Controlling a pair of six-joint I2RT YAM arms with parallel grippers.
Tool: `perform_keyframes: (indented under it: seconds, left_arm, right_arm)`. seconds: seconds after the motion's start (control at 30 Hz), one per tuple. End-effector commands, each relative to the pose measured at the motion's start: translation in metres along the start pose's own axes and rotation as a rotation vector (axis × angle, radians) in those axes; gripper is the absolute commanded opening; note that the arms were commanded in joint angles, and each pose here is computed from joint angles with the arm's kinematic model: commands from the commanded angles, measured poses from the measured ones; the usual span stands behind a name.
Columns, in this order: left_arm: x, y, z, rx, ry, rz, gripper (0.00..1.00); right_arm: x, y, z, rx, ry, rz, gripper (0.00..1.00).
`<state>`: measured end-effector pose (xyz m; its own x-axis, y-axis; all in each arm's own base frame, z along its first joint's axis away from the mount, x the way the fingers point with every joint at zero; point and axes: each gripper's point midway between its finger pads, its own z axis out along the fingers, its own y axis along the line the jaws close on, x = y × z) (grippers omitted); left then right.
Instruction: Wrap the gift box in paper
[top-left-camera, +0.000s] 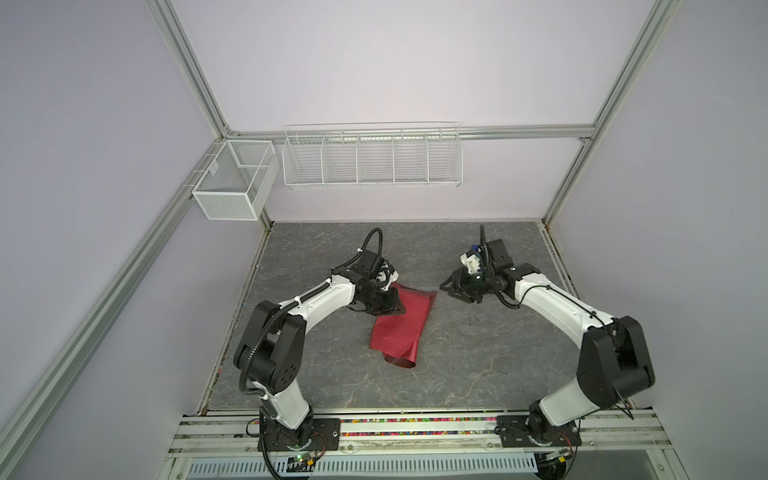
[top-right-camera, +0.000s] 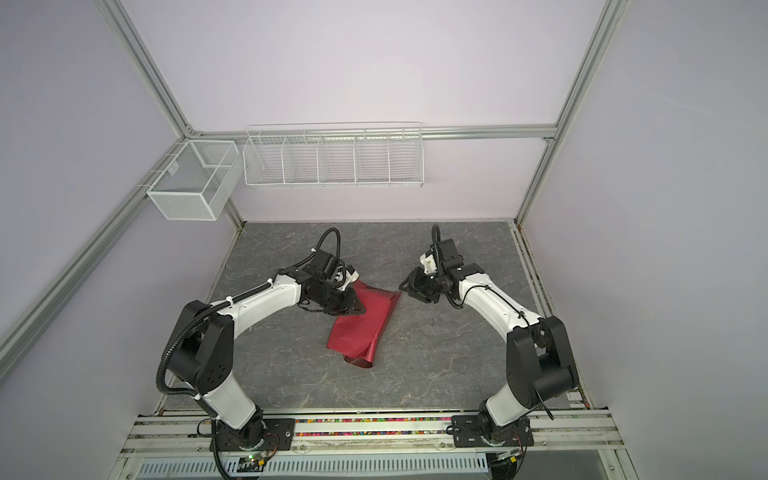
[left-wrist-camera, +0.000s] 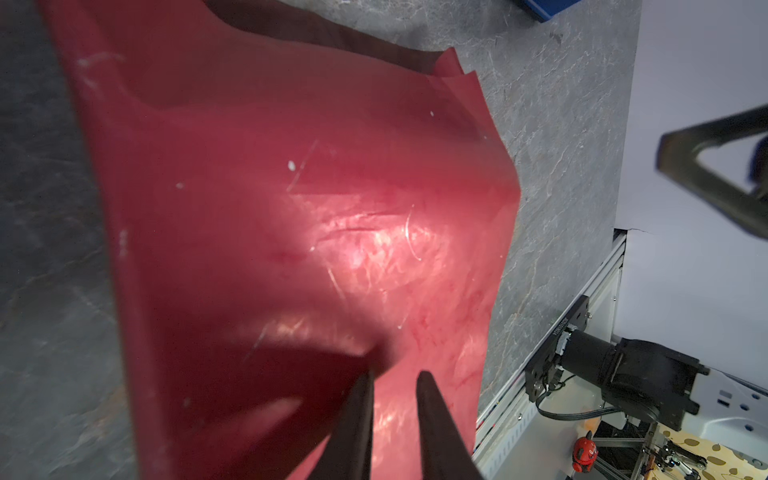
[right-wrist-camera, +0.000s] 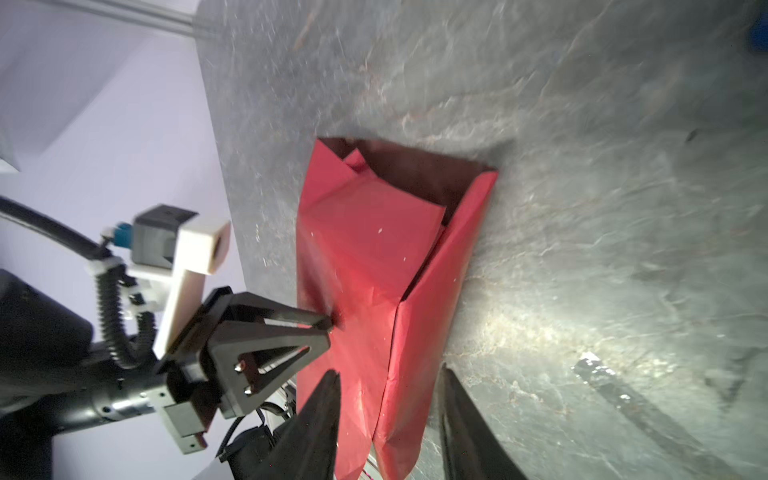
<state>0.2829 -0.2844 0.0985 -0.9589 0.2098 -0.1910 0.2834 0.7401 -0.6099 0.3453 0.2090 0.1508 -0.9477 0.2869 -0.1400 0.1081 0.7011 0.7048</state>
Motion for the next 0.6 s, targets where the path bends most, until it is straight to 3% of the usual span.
perform_keyframes:
  seconds: [0.0, 0.27, 0.57]
  left_arm:
    - [0.036, 0.038, 0.021, -0.118, 0.122, -0.076, 0.21]
    - [0.037, 0.04, 0.023, -0.119, 0.126, -0.076, 0.21]
    - [0.037, 0.039, 0.022, -0.119, 0.121, -0.083, 0.21]
  right_arm:
    - [-0.022, -0.011, -0.02, -0.039, -0.032, 0.011, 0.42]
    - [-0.096, -0.047, -0.044, -0.134, -0.127, 0.101, 0.41]
    - [-0.136, -0.094, -0.028, -0.144, -0.095, 0.208, 0.39]
